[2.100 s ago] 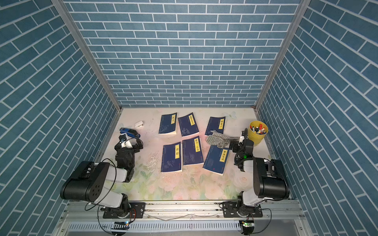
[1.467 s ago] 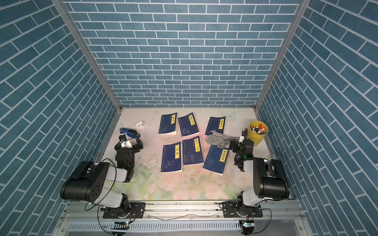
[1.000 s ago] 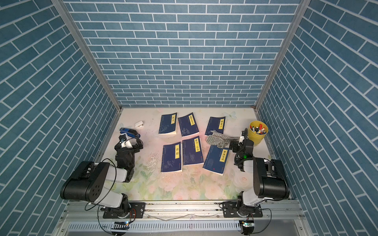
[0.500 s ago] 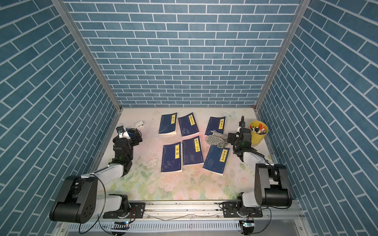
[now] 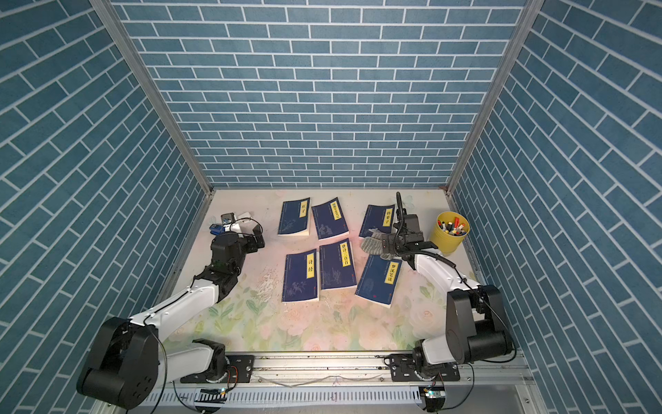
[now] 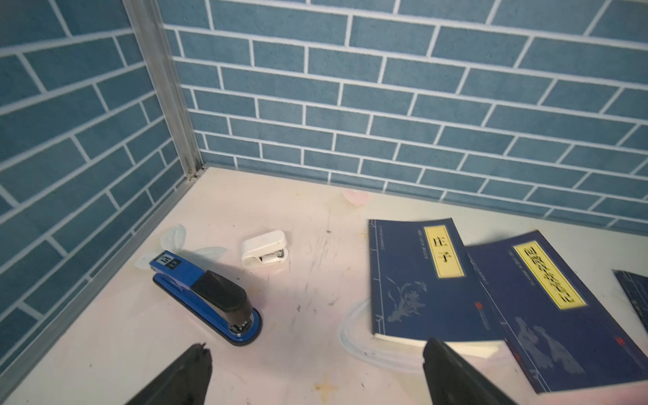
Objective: Wipe the cover of the book
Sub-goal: Pick up the cleaning item at the center of the board.
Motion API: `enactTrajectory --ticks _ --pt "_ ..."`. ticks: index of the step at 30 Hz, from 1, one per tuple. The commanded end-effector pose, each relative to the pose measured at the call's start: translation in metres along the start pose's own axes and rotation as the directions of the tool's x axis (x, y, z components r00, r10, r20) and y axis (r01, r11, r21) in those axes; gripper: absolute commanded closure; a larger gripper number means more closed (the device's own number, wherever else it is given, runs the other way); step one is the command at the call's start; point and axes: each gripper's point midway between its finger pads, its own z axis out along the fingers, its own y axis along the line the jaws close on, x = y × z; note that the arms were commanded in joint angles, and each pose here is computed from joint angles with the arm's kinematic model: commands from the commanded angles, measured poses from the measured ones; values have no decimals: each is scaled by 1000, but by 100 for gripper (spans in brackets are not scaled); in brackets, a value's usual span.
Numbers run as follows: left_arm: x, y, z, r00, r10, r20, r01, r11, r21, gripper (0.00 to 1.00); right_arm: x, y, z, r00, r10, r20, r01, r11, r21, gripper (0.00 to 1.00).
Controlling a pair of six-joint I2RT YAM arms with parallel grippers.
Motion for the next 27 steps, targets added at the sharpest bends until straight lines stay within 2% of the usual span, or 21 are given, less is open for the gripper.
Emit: enactTrajectory --ticks 1,8,15,16,21,27 --pt "9 -13 -10 999 -9 -47 11 999 39 0 9 5 5 997 0 -82 -2 1000 -22 1" --pt "23 -33 -25 996 4 -93 5 995 97 0 4 11 24 990 -22 -138 16 999 -41 1" --pt "29 -35 -30 995 -2 -103 14 993 113 0 6 24 45 981 -32 -190 13 994 -104 1" --pt "39 -32 -31 992 8 -124 6 994 111 0 7 25 47 979 -34 -200 13 994 -107 1" --pt "46 -32 -32 990 12 -140 4 993 114 0 13 25 56 967 -30 -252 5 995 -99 1" --pt "47 -34 -32 990 4 -143 14 992 125 0 33 21 63 925 -20 -380 -11 997 -79 1"
